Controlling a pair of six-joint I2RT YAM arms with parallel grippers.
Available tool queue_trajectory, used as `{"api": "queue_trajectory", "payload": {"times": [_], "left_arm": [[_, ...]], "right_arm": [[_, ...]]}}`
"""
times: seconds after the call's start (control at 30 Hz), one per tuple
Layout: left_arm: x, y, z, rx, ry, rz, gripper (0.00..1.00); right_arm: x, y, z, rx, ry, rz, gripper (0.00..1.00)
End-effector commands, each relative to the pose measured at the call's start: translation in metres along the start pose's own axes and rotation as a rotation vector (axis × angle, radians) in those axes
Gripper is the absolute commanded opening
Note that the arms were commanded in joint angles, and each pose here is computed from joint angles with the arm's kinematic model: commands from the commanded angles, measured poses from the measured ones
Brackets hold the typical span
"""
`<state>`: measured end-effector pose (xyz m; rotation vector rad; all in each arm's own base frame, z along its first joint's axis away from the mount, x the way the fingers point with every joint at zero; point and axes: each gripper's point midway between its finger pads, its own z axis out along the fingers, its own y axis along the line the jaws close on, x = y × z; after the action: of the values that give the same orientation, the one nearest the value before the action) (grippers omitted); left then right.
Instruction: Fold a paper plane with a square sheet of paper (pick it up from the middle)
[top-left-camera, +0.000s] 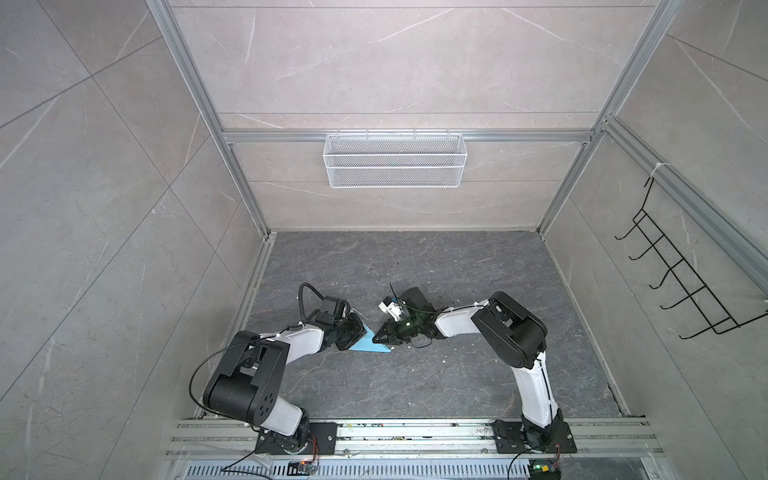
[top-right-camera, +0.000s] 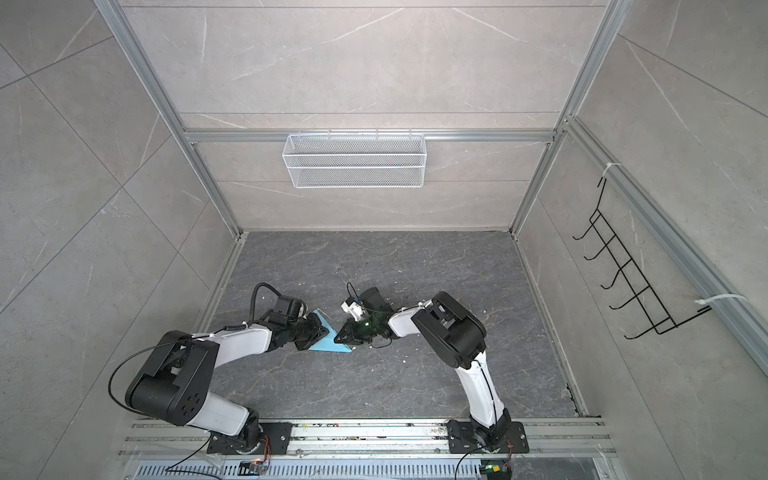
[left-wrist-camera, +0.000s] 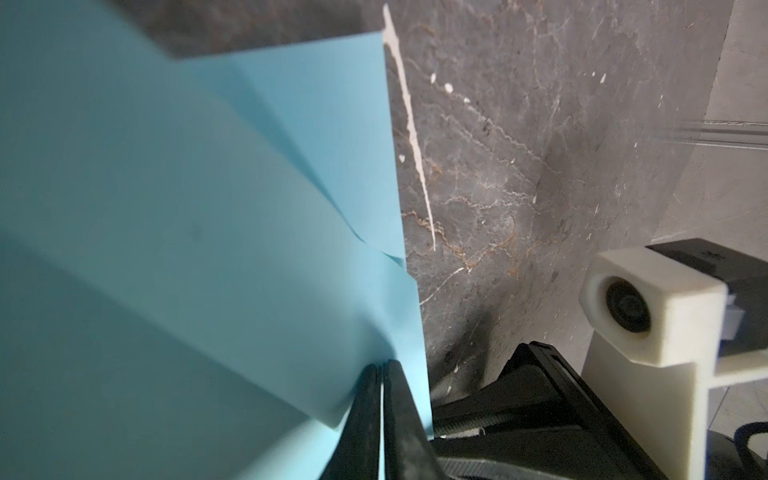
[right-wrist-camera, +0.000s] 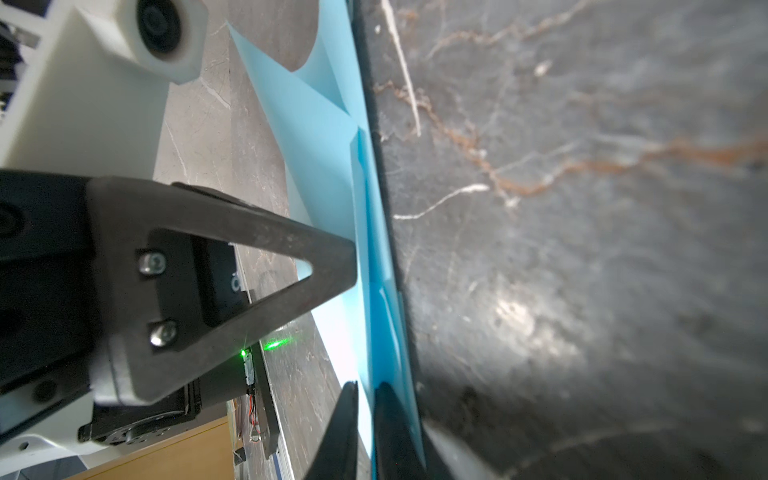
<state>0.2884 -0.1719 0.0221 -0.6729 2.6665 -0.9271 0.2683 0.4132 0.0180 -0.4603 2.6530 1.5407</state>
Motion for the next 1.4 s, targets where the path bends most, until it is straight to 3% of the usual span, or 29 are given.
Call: {"api": "queue_trajectory", "payload": {"times": [0.0, 0.27, 0.67, 0.93, 1.17, 1.37], "left_arm": [[-0.008, -0.013, 0.000, 0.033, -0.008, 0.039, 0.10], [-0.004, 0.000, 0.002, -0.017, 0.004, 0.016, 0.10], [0.002, 0.025, 0.003, -0.101, 0.019, -0.047, 0.09], [0.004, 0.032, 0.005, -0.126, 0.022, -0.071, 0.09], [0.004, 0.036, 0.005, -0.145, 0.023, -0.085, 0.09], [0.003, 0.036, 0.006, -0.148, 0.024, -0.091, 0.09]], "right_arm": [[0.027, -0.058, 0.005, 0.163, 0.047, 0.114, 0.14], [0.025, -0.053, 0.003, 0.164, 0.047, 0.107, 0.17], [0.020, -0.016, -0.021, 0.123, 0.091, 0.000, 0.20], [0.028, -0.024, -0.026, 0.169, 0.138, -0.122, 0.18], [0.025, -0.020, -0.028, 0.175, 0.163, -0.279, 0.23], [0.029, -0.028, -0.025, 0.211, 0.206, -0.307, 0.21]]}}
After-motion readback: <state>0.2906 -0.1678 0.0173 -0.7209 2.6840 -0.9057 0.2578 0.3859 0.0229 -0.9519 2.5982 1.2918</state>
